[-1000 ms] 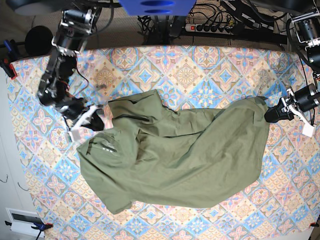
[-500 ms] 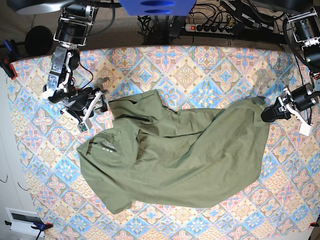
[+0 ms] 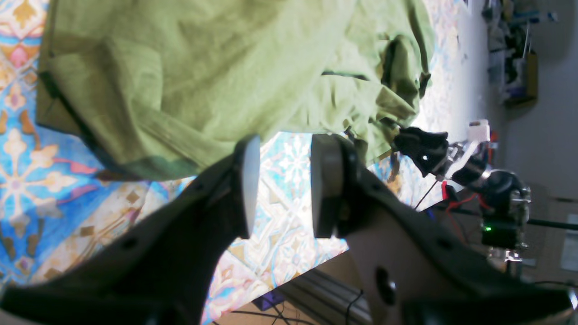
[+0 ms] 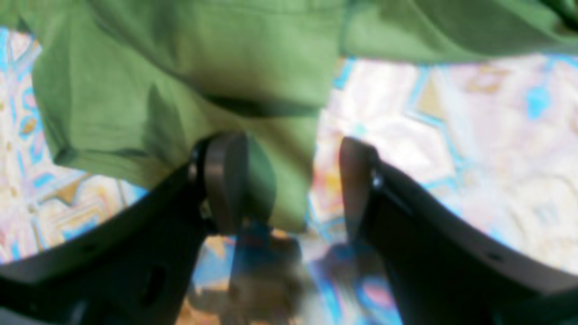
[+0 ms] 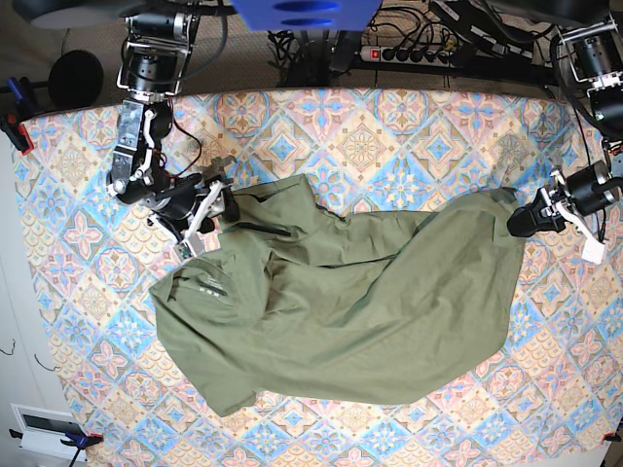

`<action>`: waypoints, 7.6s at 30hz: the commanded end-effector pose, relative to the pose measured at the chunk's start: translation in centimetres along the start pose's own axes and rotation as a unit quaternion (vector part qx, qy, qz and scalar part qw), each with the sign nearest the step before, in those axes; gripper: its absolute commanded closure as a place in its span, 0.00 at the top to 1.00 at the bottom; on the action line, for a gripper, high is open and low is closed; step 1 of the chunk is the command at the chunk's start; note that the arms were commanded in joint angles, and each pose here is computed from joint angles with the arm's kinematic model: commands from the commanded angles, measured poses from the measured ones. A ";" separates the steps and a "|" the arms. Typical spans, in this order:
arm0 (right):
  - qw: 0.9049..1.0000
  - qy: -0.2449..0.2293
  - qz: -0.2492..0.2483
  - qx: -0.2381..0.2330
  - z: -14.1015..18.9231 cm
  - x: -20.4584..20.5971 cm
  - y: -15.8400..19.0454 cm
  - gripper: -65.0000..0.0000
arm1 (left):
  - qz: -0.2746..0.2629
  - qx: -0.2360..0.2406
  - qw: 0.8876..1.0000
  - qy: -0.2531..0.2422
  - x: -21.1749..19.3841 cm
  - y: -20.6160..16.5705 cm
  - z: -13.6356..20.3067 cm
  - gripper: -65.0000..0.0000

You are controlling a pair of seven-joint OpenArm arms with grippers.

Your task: Layout the t-shirt on the table in an organized manner, then fold the t-shirt properly

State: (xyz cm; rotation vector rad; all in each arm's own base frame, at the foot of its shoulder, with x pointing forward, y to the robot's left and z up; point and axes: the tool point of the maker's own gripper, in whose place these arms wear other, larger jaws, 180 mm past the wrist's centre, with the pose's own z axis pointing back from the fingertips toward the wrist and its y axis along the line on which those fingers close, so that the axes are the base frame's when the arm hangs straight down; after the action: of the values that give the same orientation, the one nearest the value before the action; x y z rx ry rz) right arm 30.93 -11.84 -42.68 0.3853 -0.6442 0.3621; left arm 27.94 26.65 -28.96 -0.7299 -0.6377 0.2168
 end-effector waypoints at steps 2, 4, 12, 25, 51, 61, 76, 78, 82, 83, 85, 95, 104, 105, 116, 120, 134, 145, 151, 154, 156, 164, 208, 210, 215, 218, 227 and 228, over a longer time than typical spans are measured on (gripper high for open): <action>1.000 0.025 0.006 0.007 -0.4 -0.9 0.5 0.47 | -0.017 -0.002 1.000 -0.014 1.4 -0.6 0.8 0.29; 0.999 0.028 0.011 0.013 -0.7 -0.9 0.9 0.43 | -0.017 -0.001 1.000 -0.014 1.4 -0.5 0.8 0.29; 1.000 0.011 0.013 0.007 0.4 0.4 1.0 0.00 | -0.017 -0.002 1.000 -0.014 1.4 -0.5 0.8 0.29; 0.992 -0.069 -0.090 -0.061 13.8 -3.6 -4.5 0.01 | -0.017 0.000 1.000 -0.013 1.3 -0.5 0.8 0.29; 0.990 -0.001 -0.117 -0.079 18.4 -11.3 -1.7 0.01 | 0.053 0.050 0.995 0.075 -7.4 3.5 2.0 0.57; 0.990 -0.002 -0.119 -0.079 18.3 -11.3 -1.7 0.01 | 0.128 0.077 0.986 0.074 -10.2 6.9 -0.2 0.57; 0.991 -0.033 -0.105 -0.082 17.8 -8.6 -2.7 0.01 | 0.120 0.118 0.981 0.096 -12.7 7.7 -2.6 0.58; 0.991 -0.033 -0.105 -0.082 17.8 -8.6 -2.7 0.01 | 0.124 0.117 0.981 0.097 -13.0 7.7 -2.8 0.58; 0.991 -0.033 -0.105 -0.082 17.8 -8.6 -2.7 0.01 | 0.127 0.123 0.979 0.102 -13.6 7.9 -2.8 0.57; 0.991 -0.033 -0.105 -0.082 17.8 -8.6 -2.7 0.01 | 0.128 0.130 0.977 0.108 -14.2 8.1 -2.8 0.55; 0.991 -0.033 -0.105 -0.082 17.8 -8.6 -2.7 0.01 | 0.130 0.147 0.973 0.118 -15.3 8.8 -2.6 0.47; 0.990 -0.035 -0.105 -0.082 17.8 -8.5 -2.7 0.01 | 0.137 0.160 0.969 0.132 -17.2 9.4 -1.6 0.11; 0.990 -0.037 -0.104 -0.083 17.8 -8.4 -2.7 0.01 | 0.156 0.147 0.971 0.104 -15.8 9.7 1.2 0.00; 0.990 -0.037 -0.104 -0.083 17.8 -8.4 -2.7 0.01 | 0.156 0.146 0.971 0.104 -15.7 9.8 1.5 0.00; 0.990 -0.035 -0.104 -0.082 17.8 -8.5 -2.7 0.01 | 0.148 0.136 0.975 0.095 -13.8 9.6 2.8 0.47; 0.990 -0.035 -0.104 -0.082 17.8 -8.5 -2.7 0.01 | 0.153 0.141 0.973 0.101 -14.6 9.8 3.3 0.61; 0.990 -0.036 -0.105 -0.082 17.8 -8.5 -2.7 0.01 | 0.163 0.170 0.971 0.047 -12.4 11.4 5.1 0.62; 0.991 -0.036 -0.104 -0.082 17.8 -8.4 -2.7 0.01 | 0.149 0.157 0.972 0.088 -14.5 10.1 0.8 0.59; 0.991 -0.038 -0.103 -0.082 17.8 -8.3 -2.7 0.01 | 0.142 0.158 0.973 0.085 -14.0 10.1 0.9 0.00; 0.991 -0.038 -0.103 -0.082 17.8 -8.3 -2.7 0.01 | 0.131 0.166 0.974 0.084 -13.1 10.4 1.6 0.00; 0.991 -0.039 -0.102 -0.083 17.9 -8.3 -2.8 0.01 | 0.127 0.161 0.976 0.077 -12.3 10.2 1.3 0.00; 0.978 -0.094 -0.108 -0.155 21.0 -5.1 -7.3 0.01 | 0.117 0.089 0.989 -0.033 -4.2 7.5 0.7 0.00; 0.902 -0.423 0.047 -0.067 35.5 34.7 -16.4 0.01 | -0.118 -0.180 0.951 -0.220 32.3 -20.8 2.4 0.00; 0.914 -0.397 0.030 -0.083 33.9 30.7 -17.5 0.01 | -0.112 -0.163 0.957 -0.213 30.5 -17.9 2.1 0.00; 0.943 -0.317 0.005 -0.098 28.8 20.9 -17.4 0.01 | -0.078 -0.132 0.975 -0.159 23.6 -10.9 0.1 0.00; 0.952 -0.293 0.002 -0.089 27.1 17.2 -15.7 0.01 | -0.076 -0.094 0.982 -0.143 19.7 -7.2 1.2 0.00; 0.983 -0.183 0.018 0.027 16.5 11.3 -7.0 0.01 | -0.035 -0.005 0.991 -0.128 11.6 0.5 6.1 0.00; 0.985 -0.168 0.020 0.037 15.1 10.7 -6.0 0.01 | -0.031 0.008 0.991 -0.132 11.1 1.2 7.1 0.00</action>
State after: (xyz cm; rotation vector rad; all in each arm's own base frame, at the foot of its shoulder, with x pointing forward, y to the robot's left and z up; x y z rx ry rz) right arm 33.36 -21.72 -27.50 0.5074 -0.9279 0.3532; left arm 31.73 35.35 -23.23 -0.6844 -0.8447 0.3015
